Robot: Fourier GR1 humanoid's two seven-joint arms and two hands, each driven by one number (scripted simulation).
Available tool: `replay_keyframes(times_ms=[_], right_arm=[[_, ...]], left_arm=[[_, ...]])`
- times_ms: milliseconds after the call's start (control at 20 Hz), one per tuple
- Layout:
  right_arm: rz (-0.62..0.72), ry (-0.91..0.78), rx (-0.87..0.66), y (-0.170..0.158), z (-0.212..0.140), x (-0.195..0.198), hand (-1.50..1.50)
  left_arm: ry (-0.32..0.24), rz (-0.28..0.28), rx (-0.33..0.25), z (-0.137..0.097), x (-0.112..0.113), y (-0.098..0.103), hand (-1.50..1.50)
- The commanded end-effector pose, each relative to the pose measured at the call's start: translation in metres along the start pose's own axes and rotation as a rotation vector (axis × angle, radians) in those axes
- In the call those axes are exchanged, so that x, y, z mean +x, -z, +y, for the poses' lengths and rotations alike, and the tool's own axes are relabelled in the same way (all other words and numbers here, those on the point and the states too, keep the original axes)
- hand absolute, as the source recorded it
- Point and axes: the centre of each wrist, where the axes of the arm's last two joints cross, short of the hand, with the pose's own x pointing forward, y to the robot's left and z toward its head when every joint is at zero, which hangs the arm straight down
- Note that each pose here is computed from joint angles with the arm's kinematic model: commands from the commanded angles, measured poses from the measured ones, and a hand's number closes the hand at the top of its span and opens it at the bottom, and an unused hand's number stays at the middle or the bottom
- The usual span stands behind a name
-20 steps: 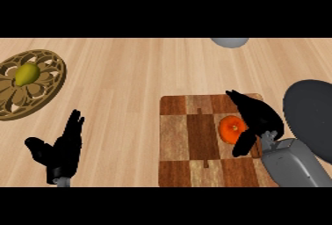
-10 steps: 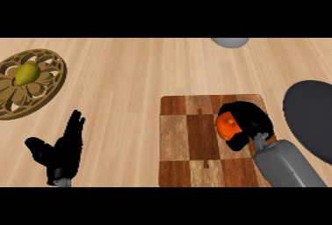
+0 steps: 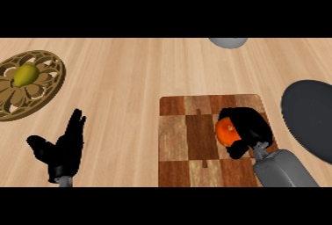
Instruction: Pick the squash from the cutting board and place it in the pan
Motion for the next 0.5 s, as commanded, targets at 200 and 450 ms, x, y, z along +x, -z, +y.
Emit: replay_keyframes(times_ms=[200, 450], right_arm=[[-0.01, -0.006, 0.012, -0.099, 0.06, 0.033, 1.5], [-0.054, -0.081, -0.216, -0.123, 0.039, 0.036, 1.5]], left_arm=[[-0.037, 0.082, 0.005, 0.012, 0.001, 0.002, 0.0], [-0.03, 0.076, 0.018, 0.011, -0.015, 0.012, 0.0]])
